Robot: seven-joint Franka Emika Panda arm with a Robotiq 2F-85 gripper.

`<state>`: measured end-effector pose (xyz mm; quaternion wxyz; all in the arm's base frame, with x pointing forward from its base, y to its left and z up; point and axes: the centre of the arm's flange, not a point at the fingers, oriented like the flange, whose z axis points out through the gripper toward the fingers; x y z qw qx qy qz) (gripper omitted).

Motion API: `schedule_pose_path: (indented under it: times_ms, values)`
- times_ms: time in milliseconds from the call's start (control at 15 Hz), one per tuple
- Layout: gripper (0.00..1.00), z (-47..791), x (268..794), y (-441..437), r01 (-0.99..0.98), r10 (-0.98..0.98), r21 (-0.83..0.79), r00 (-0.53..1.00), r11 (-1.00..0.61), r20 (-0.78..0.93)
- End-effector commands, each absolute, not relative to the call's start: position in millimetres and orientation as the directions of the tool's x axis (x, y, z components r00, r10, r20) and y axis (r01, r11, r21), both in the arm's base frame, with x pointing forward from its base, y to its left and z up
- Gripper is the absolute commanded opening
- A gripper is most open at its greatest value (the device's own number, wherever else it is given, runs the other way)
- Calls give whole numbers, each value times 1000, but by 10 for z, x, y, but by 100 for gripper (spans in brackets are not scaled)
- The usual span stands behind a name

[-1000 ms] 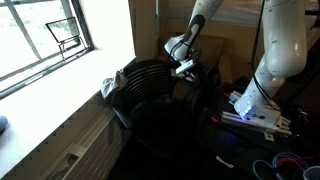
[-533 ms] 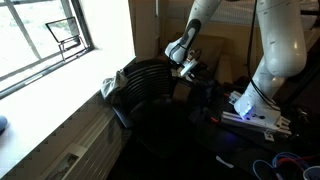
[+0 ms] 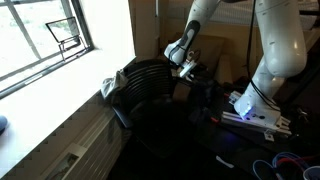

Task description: Unhang the dark blue clothing from the backrest of the black chair and place it on the right side of the sofa, remove the grey clothing from the sofa and hang it on the backrest of the black chair, remove the black backpack from the black chair and put it on the sofa

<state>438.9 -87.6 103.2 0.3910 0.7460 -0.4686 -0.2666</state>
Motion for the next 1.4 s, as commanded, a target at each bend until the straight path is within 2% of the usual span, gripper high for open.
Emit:
schedule_pose_path:
  times_ms: [0,267,600,667,1000,1200,1267,1333]
  values:
    - [100,923,4325,-846,-598,-937,791,334,-129,99]
    - [100,892,4306,-818,-705,-936,709,224,37,272]
    - [100,925,4427,-794,-711,-937,702,220,36,271]
    - [100,894,4313,-842,-730,-893,681,345,-61,290]
    - [100,131,3746,-1418,-751,-756,605,550,-263,354]
    - [100,-241,3485,-1606,-730,-701,530,642,-432,312]
    - [100,123,3811,-1316,-736,-729,573,606,-361,318]
    - [100,34,3736,-1342,-731,-722,556,621,-395,304]
